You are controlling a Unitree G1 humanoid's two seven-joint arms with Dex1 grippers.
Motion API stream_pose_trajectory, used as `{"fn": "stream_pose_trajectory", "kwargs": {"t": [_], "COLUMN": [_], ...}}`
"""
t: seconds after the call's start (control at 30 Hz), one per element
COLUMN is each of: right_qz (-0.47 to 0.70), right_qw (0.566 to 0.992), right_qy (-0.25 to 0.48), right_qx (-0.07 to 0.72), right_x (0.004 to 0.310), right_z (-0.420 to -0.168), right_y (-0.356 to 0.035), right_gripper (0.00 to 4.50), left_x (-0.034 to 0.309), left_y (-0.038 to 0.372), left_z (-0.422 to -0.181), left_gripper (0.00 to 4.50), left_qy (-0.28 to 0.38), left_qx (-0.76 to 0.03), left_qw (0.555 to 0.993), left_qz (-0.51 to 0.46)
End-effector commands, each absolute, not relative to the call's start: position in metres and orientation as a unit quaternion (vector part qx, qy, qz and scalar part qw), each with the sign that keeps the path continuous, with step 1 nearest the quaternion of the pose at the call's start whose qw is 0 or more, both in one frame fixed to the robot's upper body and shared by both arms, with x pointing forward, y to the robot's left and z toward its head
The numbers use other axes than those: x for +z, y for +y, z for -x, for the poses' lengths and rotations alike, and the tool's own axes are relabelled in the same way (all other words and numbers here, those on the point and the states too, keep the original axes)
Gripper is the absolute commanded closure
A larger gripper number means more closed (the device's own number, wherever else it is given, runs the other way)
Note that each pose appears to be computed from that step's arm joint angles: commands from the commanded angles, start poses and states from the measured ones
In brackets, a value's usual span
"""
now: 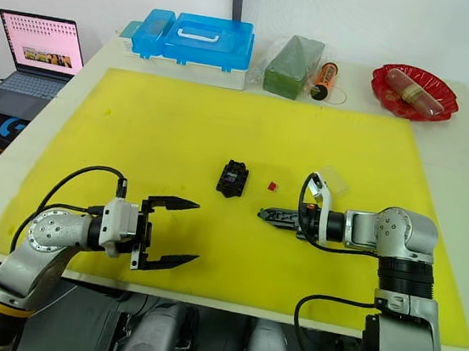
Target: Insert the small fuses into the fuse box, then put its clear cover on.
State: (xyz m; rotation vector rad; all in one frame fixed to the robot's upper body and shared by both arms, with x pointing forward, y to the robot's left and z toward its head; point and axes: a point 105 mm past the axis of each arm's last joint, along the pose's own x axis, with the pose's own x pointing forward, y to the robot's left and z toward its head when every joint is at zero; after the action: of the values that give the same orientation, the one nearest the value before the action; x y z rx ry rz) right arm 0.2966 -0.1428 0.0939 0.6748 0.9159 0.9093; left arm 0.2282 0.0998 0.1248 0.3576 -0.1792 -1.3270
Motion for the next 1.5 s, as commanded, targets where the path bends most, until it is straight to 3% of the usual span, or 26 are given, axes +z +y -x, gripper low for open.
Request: {"fn": "stream_pose_trajectory", "kwargs": {"t": [0.03, 0.27, 0.37, 0.5, 0.53, 0.77, 0.93, 1.03, 1.13, 1.27, 1.5], "right_qz": [-0.314, -0.331, -0.332, -0.329, -0.328, -0.329, -0.332, -0.339, -0.367, -0.396, -0.428], "right_qw": [0.762, 0.768, 0.769, 0.774, 0.775, 0.782, 0.793, 0.821, 0.854, 0.868, 0.851], "right_qy": [0.425, 0.402, 0.398, 0.397, 0.397, 0.396, 0.361, 0.319, 0.249, 0.216, 0.255], "right_qx": [0.376, 0.373, 0.374, 0.368, 0.365, 0.351, 0.360, 0.332, 0.272, 0.208, 0.169], "right_x": [0.079, 0.077, 0.078, 0.074, 0.073, 0.071, 0.094, 0.102, 0.107, 0.111, 0.107], "right_z": [-0.300, -0.301, -0.298, -0.295, -0.295, -0.290, -0.289, -0.285, -0.264, -0.249, -0.229], "right_y": [-0.146, -0.138, -0.138, -0.139, -0.139, -0.146, -0.149, -0.154, -0.148, -0.143, -0.139], "right_gripper": [2.48, 2.48, 2.95, 4.31, 4.43, 4.47, 4.47, 4.47, 4.47, 4.47, 4.47], "left_x": [0.132, 0.133, 0.132, 0.132, 0.132, 0.129, 0.133, 0.134, 0.136, 0.138, 0.138], "left_y": [0.097, 0.096, 0.098, 0.101, 0.101, 0.105, 0.105, 0.106, 0.108, 0.105, 0.097], "left_z": [-0.228, -0.229, -0.229, -0.231, -0.231, -0.231, -0.231, -0.233, -0.235, -0.233, -0.232], "left_gripper": [0.00, 0.00, 0.00, 0.00, 0.00, 0.00, 0.00, 0.00, 0.00, 0.00, 0.00], "left_qy": [-0.102, -0.103, -0.101, -0.099, -0.099, -0.093, -0.096, -0.095, -0.096, -0.096, -0.100], "left_qx": [-0.619, -0.619, -0.616, -0.612, -0.612, -0.611, -0.612, -0.603, -0.589, -0.589, -0.604], "left_qw": [0.759, 0.759, 0.761, 0.764, 0.764, 0.766, 0.765, 0.773, 0.786, 0.787, 0.777], "left_qz": [-0.175, -0.176, -0.177, -0.178, -0.178, -0.177, -0.175, -0.172, -0.165, -0.156, -0.147]}}
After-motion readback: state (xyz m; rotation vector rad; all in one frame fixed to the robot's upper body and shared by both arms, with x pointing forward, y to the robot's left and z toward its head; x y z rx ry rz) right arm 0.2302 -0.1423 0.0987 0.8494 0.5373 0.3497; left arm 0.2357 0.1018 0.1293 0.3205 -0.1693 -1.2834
